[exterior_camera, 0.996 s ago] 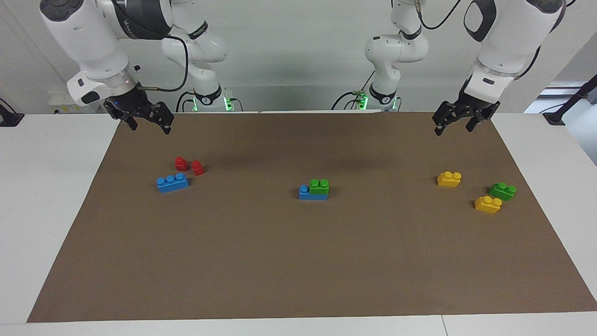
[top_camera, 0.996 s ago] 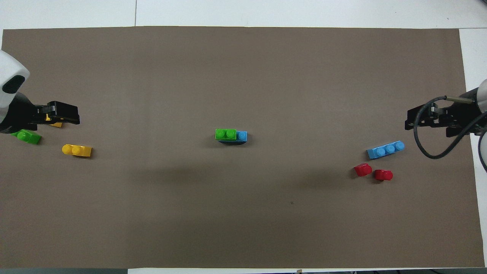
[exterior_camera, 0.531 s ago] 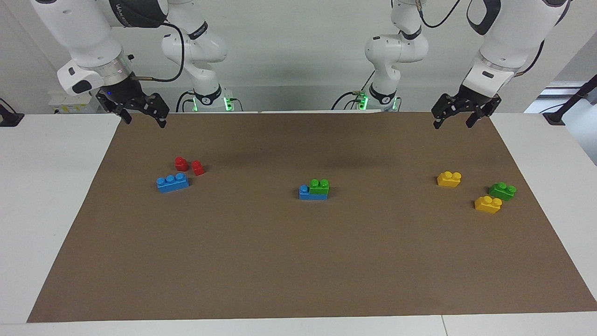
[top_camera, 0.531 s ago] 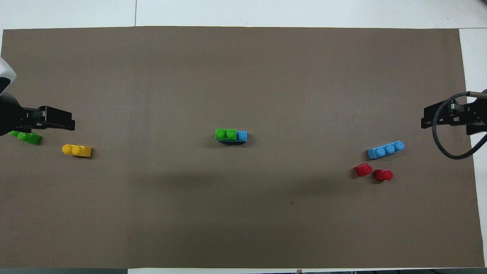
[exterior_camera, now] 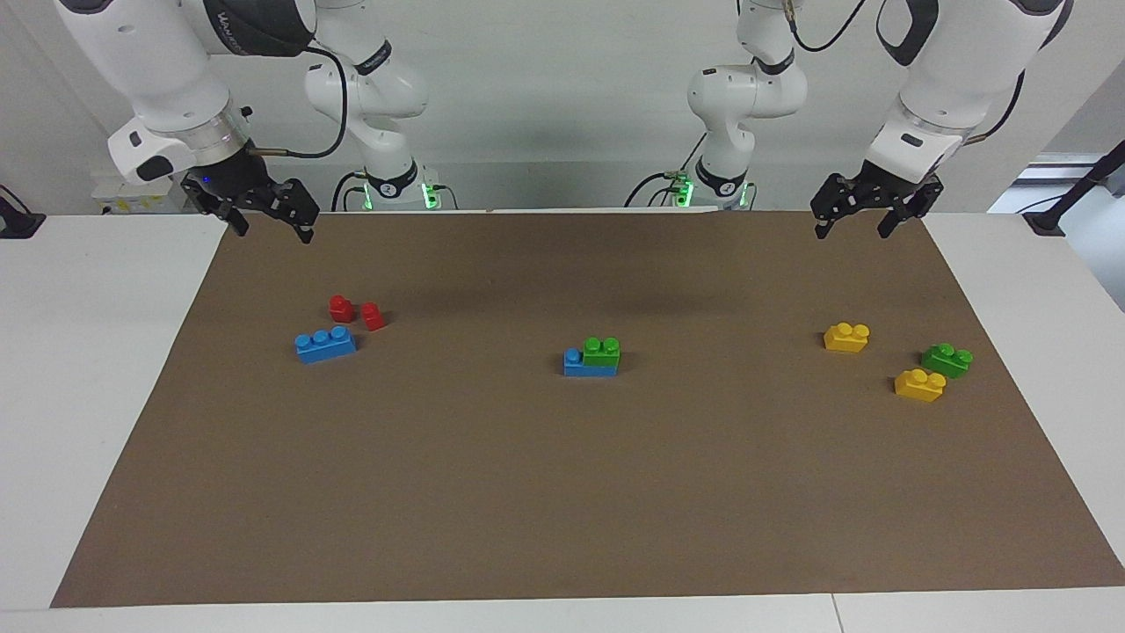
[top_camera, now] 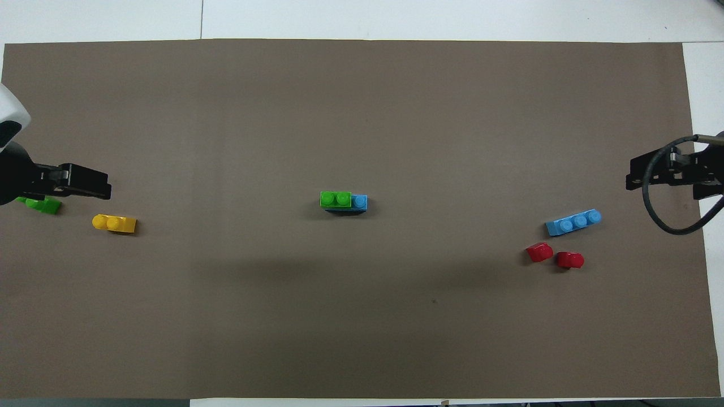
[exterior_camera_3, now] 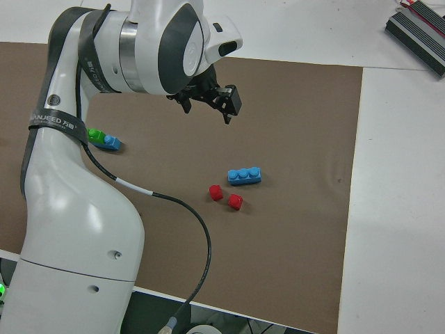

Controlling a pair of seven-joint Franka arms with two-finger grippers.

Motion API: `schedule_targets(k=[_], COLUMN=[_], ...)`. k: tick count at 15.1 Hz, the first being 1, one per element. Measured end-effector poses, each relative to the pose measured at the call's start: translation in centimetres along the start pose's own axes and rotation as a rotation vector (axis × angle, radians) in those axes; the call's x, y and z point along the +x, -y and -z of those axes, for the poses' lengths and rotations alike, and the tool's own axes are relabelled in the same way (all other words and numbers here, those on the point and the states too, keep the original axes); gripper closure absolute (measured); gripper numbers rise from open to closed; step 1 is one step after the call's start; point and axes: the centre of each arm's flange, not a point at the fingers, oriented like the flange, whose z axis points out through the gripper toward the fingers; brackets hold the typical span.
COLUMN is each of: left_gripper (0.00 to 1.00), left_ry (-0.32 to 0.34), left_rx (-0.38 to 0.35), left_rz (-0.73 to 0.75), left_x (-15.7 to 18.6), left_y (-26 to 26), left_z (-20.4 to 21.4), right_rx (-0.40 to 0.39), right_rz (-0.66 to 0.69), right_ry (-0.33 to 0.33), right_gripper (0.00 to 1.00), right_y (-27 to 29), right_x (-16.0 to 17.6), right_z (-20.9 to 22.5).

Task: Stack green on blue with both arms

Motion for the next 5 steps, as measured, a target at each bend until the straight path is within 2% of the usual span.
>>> schedule_targets(k=[5], left_gripper=[0.00], left_ry=[0.001], left_rx=[0.000], left_rz=[0.000], left_x=[-0.03], left_y=[0.04], left_z=[0.09], right_rx=[0.005], right_rz=[0.000], right_ry=[-0.029], right_gripper=[0.00], right_y=[0.05], right_x=[0.32], right_z=[0.25])
